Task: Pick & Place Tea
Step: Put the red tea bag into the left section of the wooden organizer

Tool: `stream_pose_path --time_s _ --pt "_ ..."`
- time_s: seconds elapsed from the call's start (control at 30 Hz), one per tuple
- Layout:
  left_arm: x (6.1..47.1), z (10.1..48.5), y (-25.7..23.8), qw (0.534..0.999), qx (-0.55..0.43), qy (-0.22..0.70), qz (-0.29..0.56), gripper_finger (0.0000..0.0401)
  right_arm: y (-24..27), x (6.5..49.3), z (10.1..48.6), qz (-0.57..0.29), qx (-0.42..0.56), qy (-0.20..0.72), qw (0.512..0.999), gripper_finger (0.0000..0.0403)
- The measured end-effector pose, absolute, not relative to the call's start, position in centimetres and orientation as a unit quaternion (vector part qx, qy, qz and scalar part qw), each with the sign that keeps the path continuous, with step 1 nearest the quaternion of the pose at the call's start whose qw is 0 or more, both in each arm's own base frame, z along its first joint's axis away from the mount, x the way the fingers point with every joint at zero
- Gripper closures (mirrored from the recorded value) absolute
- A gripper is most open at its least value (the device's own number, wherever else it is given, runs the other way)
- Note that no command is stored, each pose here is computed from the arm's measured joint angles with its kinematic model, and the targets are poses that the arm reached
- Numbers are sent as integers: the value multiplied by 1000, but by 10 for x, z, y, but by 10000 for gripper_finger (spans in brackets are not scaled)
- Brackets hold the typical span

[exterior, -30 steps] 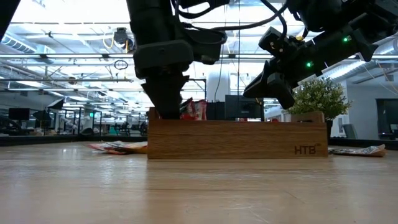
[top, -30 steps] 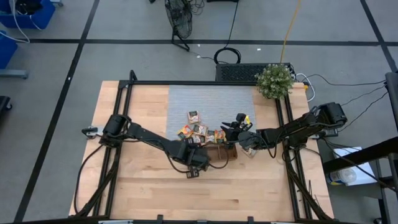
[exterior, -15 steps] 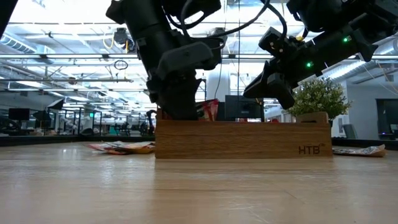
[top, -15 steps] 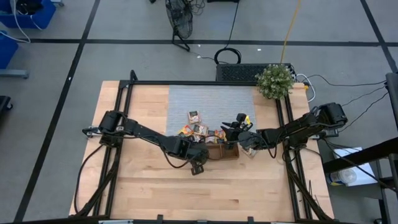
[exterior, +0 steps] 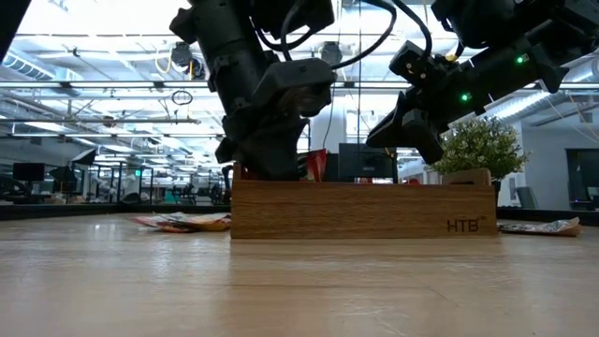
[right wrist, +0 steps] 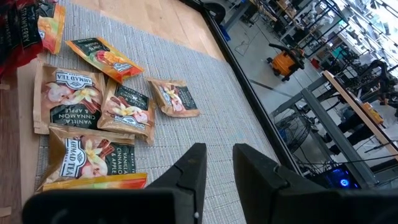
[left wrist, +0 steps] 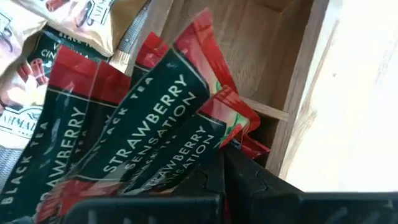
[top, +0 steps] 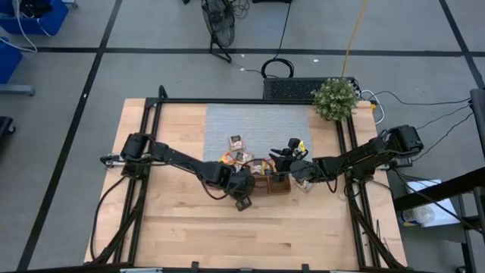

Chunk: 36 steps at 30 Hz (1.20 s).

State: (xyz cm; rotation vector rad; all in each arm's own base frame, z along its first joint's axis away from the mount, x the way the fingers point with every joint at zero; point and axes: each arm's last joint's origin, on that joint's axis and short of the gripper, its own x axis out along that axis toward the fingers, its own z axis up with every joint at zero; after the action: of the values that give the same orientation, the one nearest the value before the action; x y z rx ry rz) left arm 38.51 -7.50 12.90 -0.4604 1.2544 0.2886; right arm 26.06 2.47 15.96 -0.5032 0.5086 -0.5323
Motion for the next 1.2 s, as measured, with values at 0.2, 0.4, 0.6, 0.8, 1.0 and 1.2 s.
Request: stream_pose_path --time_s 0.2,0.4,0.6,0.8,1.0,1.2 --pt "384 138 -76 793 -191 568 105 397 25 261 160 -257 -243 246 902 332" --pt "373 173 -87 821 -176 535 92 396 25 261 160 -257 -244 246 902 332" --pt "360 202 -94 844 -141 503 124 396 25 261 160 -257 -244 246 902 332" --pt "359 203 -94 843 -147 501 128 396 25 261 160 -257 -244 246 902 332" --pt "372 212 -100 872 -181 451 65 396 25 261 160 -257 -244 246 902 332" --pt "371 198 -102 849 -189 490 65 396 25 261 160 -257 -244 246 902 332"
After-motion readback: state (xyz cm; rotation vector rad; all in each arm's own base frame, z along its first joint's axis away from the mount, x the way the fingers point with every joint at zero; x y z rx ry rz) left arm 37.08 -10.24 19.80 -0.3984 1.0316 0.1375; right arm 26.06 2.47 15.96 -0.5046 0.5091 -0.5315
